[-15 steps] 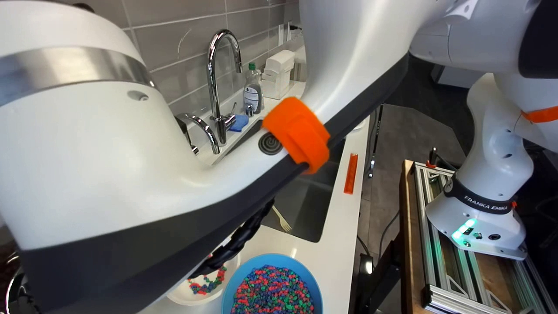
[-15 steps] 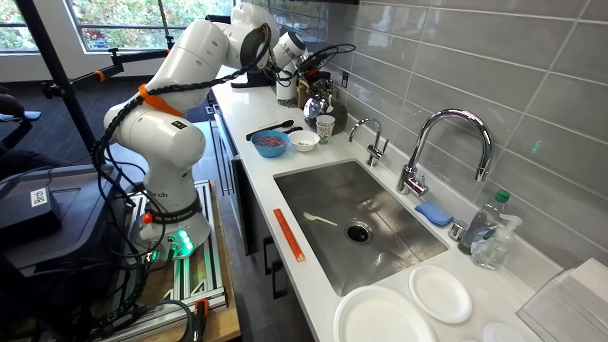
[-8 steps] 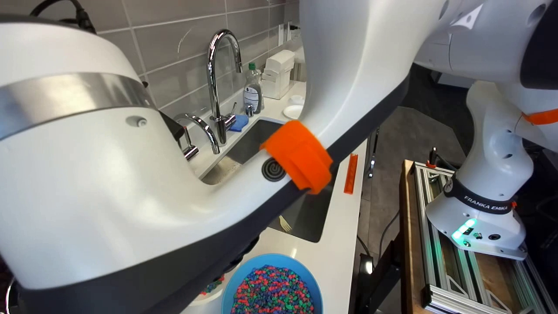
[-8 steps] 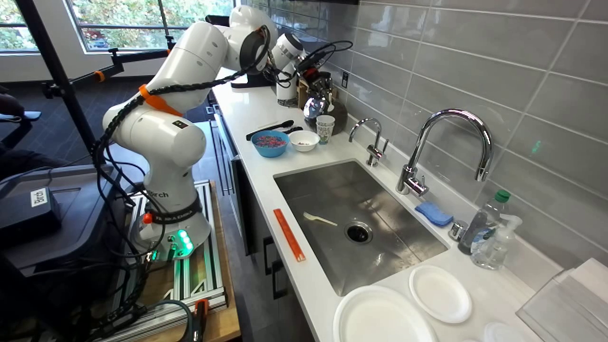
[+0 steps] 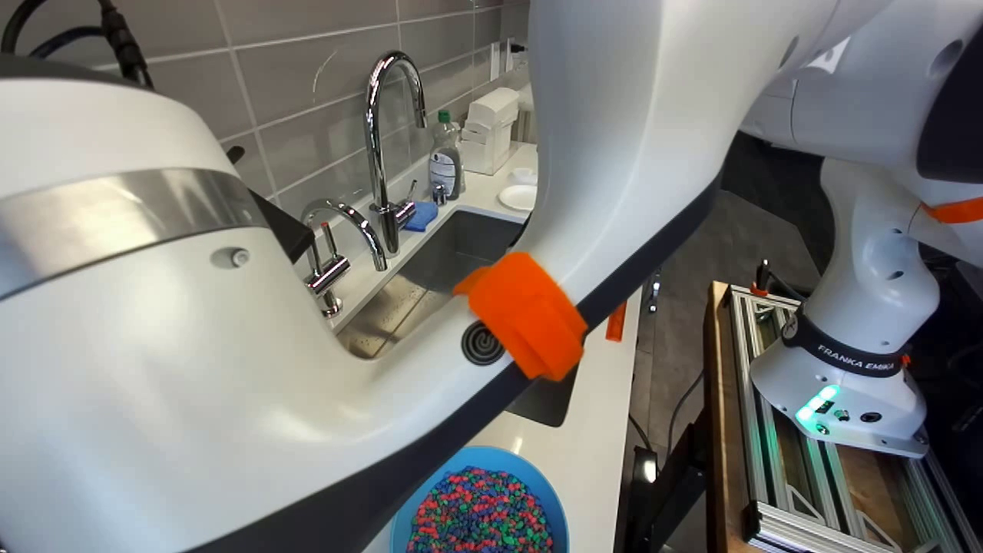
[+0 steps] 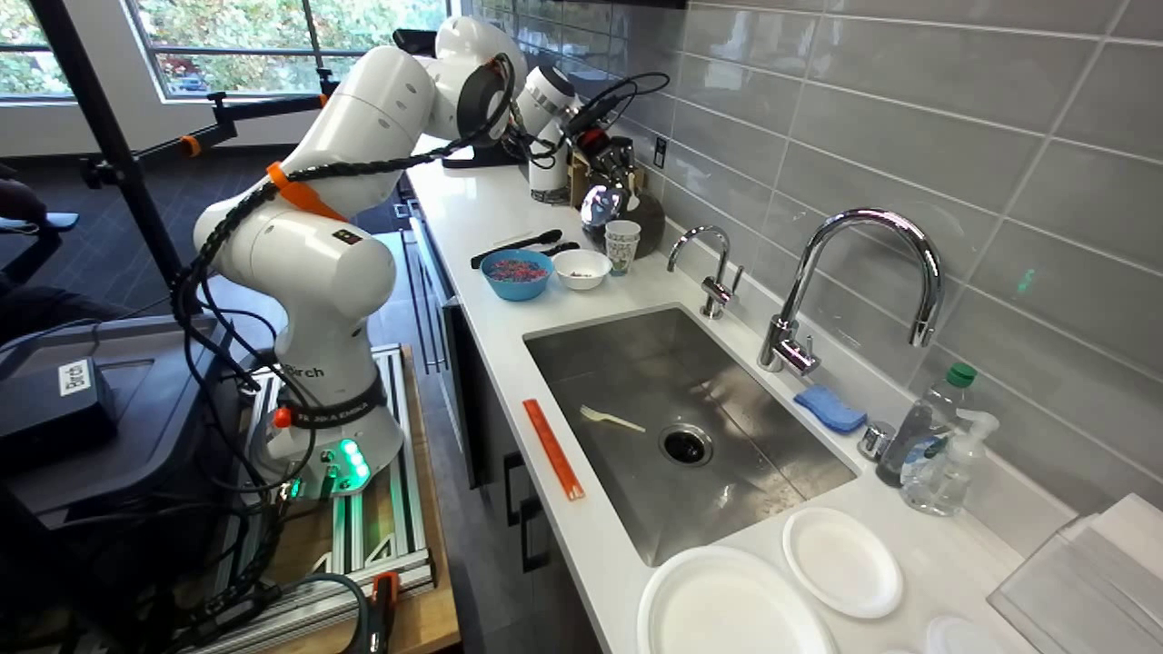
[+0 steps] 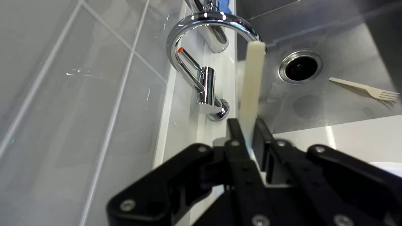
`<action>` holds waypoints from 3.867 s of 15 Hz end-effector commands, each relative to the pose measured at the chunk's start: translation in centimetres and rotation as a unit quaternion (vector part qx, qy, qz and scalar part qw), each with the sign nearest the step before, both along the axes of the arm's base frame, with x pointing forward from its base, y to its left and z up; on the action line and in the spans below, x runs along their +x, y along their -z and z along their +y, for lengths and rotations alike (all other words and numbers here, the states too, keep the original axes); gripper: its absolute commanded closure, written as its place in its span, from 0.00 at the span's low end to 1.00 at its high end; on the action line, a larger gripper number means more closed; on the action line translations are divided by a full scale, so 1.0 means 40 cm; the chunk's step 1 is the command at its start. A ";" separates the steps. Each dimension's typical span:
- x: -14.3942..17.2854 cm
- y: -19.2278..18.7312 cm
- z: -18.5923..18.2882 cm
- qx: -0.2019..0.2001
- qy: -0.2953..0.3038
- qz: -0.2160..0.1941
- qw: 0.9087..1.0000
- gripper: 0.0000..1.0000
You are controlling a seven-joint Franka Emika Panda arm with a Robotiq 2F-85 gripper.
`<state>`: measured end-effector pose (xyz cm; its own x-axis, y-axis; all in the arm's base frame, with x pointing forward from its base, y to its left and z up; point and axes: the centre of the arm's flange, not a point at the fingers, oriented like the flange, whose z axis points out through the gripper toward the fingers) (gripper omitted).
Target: Scoop up the contents in the bowl and put them inside the white bowl
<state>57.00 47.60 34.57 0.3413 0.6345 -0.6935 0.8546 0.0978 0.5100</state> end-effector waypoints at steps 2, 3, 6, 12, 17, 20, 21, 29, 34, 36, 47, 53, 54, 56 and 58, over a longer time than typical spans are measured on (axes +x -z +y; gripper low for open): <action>0.018 -0.003 0.027 -0.016 0.002 0.003 1.000 0.97; 0.015 -0.007 0.023 -0.015 0.004 0.002 1.000 0.97; -0.001 -0.022 0.004 0.005 0.006 0.011 1.000 0.97; -0.060 -0.071 -0.044 0.077 0.011 0.050 0.996 0.97; -0.123 -0.103 -0.078 0.151 0.010 0.102 0.983 0.97; -0.161 -0.098 -0.096 0.191 0.008 0.128 0.973 0.97; -0.176 -0.096 -0.099 0.203 0.006 0.138 0.969 0.97; -0.308 -0.001 -0.160 0.277 0.019 0.200 0.940 0.97; -0.373 0.084 -0.210 0.324 0.021 0.224 0.919 0.97; -0.394 0.113 -0.230 0.337 0.023 0.227 0.913 0.97; -0.460 0.223 -0.290 0.331 0.039 0.266 0.905 0.97; -0.465 0.229 -0.278 0.325 0.034 0.275 0.904 0.97; -0.465 0.228 -0.274 0.324 0.033 0.276 0.904 0.97; -0.466 0.221 -0.264 0.318 0.028 0.280 0.905 0.97; -0.468 0.219 -0.255 0.313 0.024 0.284 0.906 0.76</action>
<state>38.80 37.28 25.22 0.1017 0.9560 -0.2750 0.9914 -0.1202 -0.0512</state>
